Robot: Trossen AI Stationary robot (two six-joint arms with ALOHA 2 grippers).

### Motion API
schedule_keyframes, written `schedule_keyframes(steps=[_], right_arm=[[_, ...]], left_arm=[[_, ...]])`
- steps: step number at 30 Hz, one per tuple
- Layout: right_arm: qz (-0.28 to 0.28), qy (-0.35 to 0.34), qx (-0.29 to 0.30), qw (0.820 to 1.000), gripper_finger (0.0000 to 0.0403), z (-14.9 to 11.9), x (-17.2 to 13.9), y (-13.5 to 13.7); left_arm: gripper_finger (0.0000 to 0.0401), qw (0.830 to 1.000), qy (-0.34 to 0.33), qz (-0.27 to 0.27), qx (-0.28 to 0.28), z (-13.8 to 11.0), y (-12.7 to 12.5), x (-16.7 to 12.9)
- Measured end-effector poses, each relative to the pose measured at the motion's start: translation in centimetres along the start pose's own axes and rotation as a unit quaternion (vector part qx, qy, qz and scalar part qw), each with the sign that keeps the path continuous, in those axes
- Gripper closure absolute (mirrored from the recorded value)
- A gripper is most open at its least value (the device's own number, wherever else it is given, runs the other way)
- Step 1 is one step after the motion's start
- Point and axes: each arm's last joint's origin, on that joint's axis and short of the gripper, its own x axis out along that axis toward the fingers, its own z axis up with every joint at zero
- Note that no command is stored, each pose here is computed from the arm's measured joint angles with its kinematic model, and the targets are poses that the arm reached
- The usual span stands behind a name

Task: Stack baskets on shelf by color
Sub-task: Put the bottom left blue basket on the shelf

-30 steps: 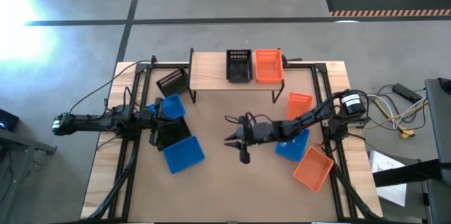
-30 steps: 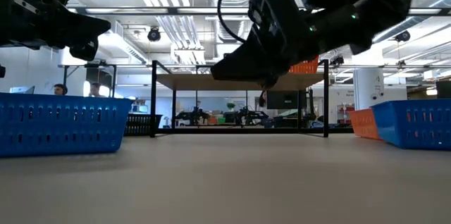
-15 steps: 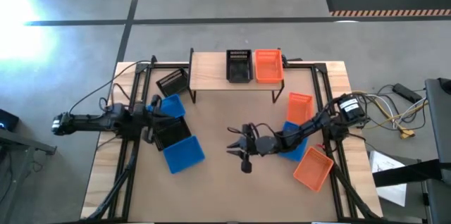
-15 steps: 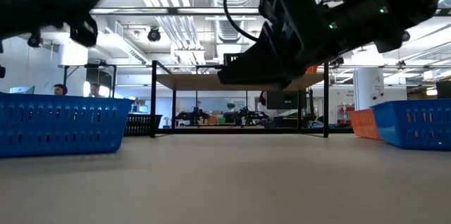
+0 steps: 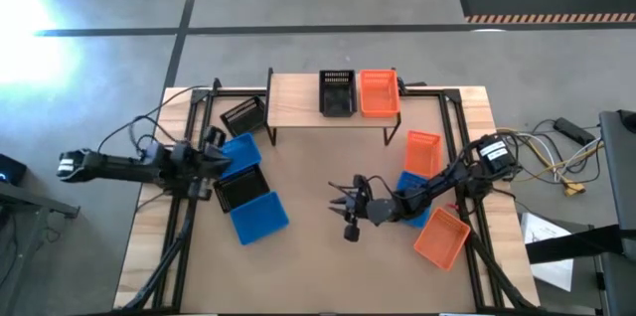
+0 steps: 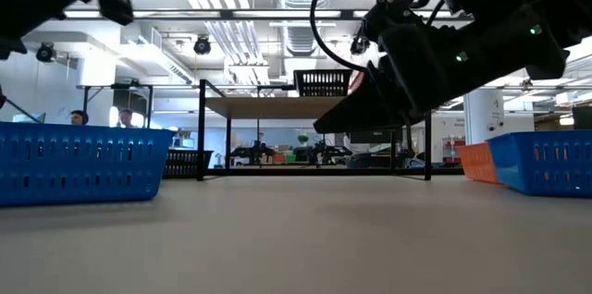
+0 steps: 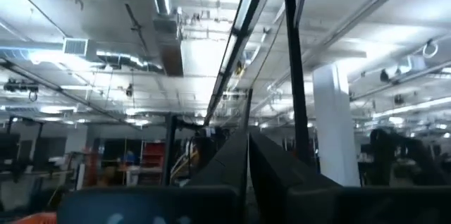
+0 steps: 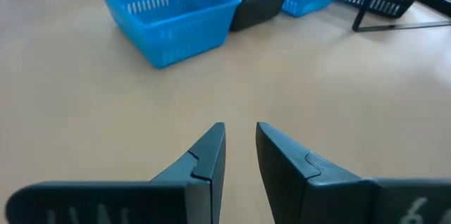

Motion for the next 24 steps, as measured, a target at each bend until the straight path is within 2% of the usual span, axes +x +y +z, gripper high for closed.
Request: schedule_keyframes(steps=[3,6,8,11,13,15,18,21,24], right_arm=[[0.004,0.005,-0.006,1.0,0.033,-0.4,-0.3,0.2],[0.009,0.011,-0.012,1.0,0.033,-0.8,-0.6,0.5],[0.014,0.013,-0.014,1.0,0.033,-1.1,-0.8,0.7],[0.018,0.016,-0.016,1.0,0.033,-1.3,-1.1,0.9],[0.016,0.017,-0.02,1.0,0.033,-1.5,-1.2,1.0],[0.009,0.015,-0.026,1.0,0.033,-1.5,-1.2,1.0],[0.008,0.016,-0.034,0.999,0.033,-1.6,-1.3,0.9],[0.008,0.017,-0.045,0.999,0.033,-1.7,-1.3,0.9],[0.009,0.016,-0.057,0.998,0.033,-1.6,-1.3,0.9]], left_arm=[[0.0401,0.997,0.071,-0.008,-0.003,-0.3,0.1,2.1],[0.0401,0.982,0.189,-0.008,-0.011,-1.1,0.3,4.9],[0.0401,0.964,0.263,-0.018,-0.004,-1.3,0.2,6.7],[0.0401,0.924,0.379,-0.048,0.017,-1.8,-0.2,9.0],[0.0401,0.903,0.423,-0.068,0.029,-1.5,-0.8,11.0],[0.04,0.87,0.485,-0.08,0.036,-1.8,-1.5,12.3],[0.0383,0.811,0.575,-0.101,0.041,-2.7,-2.9,13.6],[0.0351,0.76,0.634,-0.133,0.047,-3.0,-4.7,14.6],[0.0307,0.699,0.692,-0.17,0.057,-3.7,-6.7,14.7]])
